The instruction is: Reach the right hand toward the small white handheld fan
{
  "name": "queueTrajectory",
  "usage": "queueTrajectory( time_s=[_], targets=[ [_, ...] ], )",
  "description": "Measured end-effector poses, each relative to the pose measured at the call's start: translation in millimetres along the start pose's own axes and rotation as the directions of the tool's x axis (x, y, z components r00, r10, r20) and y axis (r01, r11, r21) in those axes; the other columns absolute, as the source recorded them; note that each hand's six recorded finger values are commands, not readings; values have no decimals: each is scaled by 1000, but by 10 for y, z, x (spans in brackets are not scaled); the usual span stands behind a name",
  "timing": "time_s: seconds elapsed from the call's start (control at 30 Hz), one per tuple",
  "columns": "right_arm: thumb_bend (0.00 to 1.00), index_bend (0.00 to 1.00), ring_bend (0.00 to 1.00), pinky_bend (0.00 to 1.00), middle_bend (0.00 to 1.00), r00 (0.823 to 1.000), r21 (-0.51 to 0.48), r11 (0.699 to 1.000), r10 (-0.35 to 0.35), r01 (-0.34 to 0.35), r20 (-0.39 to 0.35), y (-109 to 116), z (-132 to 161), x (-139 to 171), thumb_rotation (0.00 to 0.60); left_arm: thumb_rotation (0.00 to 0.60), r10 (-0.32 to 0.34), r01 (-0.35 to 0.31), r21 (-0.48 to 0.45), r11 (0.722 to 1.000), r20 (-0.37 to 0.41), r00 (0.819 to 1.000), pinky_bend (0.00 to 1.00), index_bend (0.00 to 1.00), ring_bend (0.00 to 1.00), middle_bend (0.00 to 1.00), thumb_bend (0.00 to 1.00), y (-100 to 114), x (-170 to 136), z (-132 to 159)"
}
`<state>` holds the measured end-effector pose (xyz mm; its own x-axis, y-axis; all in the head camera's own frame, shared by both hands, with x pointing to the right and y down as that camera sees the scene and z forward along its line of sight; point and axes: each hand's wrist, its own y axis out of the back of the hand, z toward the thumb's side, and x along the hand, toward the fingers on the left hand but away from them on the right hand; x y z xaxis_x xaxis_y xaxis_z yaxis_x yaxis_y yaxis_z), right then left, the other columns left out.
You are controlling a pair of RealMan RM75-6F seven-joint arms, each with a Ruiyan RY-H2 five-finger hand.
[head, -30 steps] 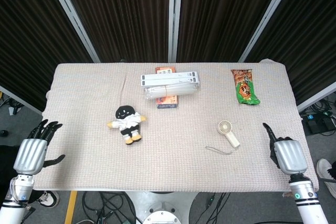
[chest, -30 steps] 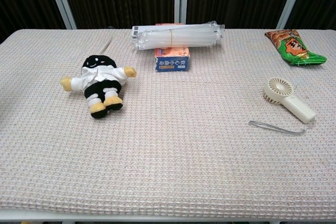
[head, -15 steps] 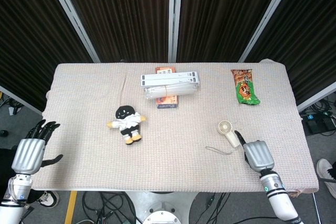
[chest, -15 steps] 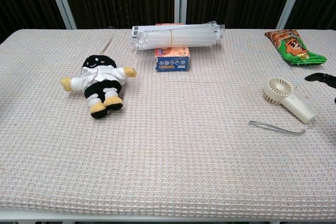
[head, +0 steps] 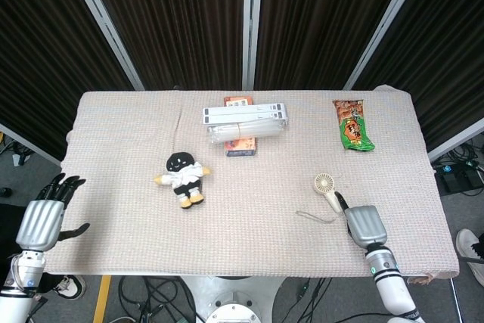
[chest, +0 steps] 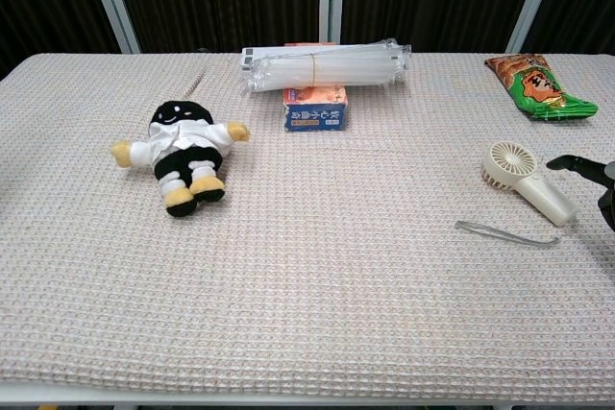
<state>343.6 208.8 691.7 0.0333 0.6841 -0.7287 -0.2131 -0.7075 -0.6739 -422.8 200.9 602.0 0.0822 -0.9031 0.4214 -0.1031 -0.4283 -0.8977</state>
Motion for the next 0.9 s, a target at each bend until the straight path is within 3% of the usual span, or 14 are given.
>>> queueTrajectory(
  time_s=[0.9],
  targets=[
    [1000,0,688,597,723,999,23,999,48,-49,10,-72,49,-119,600,600,-6,6,1,1000,-1,1000,210,160,53,143,80,-16,2,0]
  ],
)
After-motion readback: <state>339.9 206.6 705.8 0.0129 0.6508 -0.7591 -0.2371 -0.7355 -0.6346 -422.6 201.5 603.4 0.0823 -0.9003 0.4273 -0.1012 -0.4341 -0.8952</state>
